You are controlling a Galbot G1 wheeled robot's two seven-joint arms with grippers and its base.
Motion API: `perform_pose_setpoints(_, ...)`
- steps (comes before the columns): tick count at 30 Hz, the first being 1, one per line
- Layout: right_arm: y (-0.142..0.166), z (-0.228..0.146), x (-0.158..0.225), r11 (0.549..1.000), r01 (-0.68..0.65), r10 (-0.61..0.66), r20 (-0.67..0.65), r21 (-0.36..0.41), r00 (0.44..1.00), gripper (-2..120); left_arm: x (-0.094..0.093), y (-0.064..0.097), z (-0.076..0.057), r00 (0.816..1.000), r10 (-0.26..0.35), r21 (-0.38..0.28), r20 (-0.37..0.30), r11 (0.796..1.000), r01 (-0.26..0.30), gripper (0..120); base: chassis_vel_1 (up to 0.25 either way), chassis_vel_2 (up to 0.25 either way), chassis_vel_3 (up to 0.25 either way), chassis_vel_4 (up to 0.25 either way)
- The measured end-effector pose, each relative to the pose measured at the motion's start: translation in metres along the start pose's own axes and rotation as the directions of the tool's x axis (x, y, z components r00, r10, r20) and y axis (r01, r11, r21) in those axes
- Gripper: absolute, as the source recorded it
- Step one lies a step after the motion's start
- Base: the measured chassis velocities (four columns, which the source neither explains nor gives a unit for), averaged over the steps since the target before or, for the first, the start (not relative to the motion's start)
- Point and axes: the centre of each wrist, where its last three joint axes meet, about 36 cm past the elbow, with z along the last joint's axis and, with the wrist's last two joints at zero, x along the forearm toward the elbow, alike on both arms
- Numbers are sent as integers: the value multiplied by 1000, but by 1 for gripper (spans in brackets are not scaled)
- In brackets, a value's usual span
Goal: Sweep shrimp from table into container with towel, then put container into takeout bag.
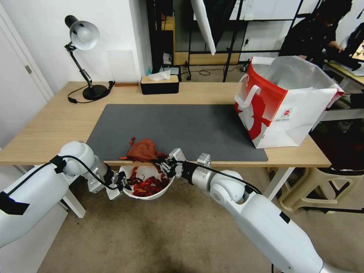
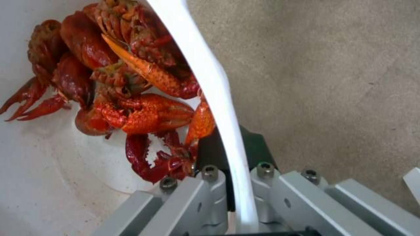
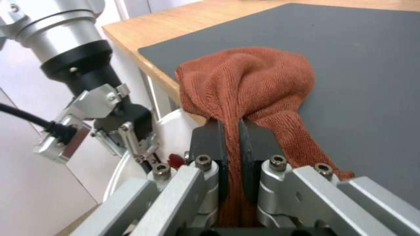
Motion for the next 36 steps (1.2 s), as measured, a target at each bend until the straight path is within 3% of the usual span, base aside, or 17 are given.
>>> perform_pose_setpoints(36, 28, 13, 20, 999, 41, -41, 5, -23, 999, 4, 7, -7, 5, 1000, 5, 13, -16, 1000, -5, 0, 0, 0, 0, 0)
